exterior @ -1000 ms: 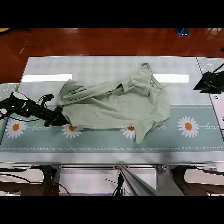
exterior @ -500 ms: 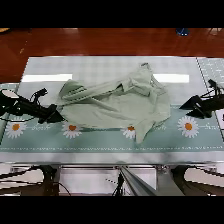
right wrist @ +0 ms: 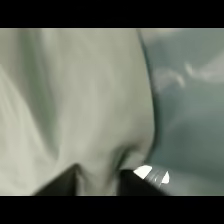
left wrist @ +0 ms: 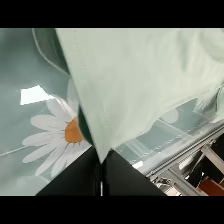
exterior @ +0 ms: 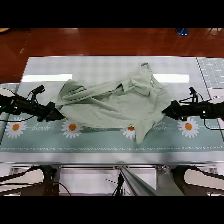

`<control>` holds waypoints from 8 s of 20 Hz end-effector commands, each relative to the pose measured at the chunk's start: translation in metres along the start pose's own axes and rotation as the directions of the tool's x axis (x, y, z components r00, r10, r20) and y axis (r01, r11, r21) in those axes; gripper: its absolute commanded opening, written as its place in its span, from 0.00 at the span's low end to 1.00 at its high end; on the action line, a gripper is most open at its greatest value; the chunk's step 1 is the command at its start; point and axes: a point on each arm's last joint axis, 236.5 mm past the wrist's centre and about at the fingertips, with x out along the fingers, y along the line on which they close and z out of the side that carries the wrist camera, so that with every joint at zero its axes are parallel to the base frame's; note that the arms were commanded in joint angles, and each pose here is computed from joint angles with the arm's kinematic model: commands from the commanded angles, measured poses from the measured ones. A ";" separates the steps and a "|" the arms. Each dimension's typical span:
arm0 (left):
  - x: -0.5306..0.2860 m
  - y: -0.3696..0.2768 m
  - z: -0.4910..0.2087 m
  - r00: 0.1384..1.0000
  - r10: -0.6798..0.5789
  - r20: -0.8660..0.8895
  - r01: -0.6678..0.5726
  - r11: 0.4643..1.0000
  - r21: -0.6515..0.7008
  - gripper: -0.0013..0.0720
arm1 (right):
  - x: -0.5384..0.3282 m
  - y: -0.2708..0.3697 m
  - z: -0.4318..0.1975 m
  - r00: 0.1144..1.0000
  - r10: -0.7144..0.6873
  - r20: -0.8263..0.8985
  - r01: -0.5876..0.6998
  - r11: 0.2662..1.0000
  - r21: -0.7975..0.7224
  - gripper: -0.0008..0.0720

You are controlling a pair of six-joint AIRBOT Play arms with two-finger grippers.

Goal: Fold the shirts.

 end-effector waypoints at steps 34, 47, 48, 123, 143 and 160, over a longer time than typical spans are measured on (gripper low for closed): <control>-0.302 -0.195 -0.172 0.503 0.246 0.828 -0.649 0.740 0.175 0.04 | -0.421 0.221 -0.120 0.704 -0.043 0.709 0.495 0.745 -0.447 0.06; -0.191 -0.126 0.054 0.779 0.198 0.595 -0.403 0.886 0.232 0.04 | -0.149 0.233 0.117 0.946 -0.137 0.293 0.285 0.779 -0.558 0.06; -0.182 -0.125 0.071 0.779 0.192 0.597 -0.398 0.887 0.234 0.04 | -0.140 0.235 0.135 0.937 -0.113 0.330 0.288 0.784 -0.549 0.06; 0.069 0.005 -0.063 0.999 0.023 -0.044 -0.026 0.998 -0.060 0.05 | -0.106 -0.059 0.007 0.968 -0.157 -0.197 0.159 0.987 -0.010 0.69; -0.031 -0.076 0.039 0.953 -0.035 0.300 -0.022 0.983 0.183 0.05 | -0.117 0.094 0.087 0.964 0.058 0.260 0.029 0.947 -0.319 0.06; -0.040 -0.067 0.178 0.823 -0.010 0.567 -0.040 0.996 0.077 0.05 | -0.072 0.144 0.252 0.738 0.109 0.666 0.056 0.974 -0.221 0.06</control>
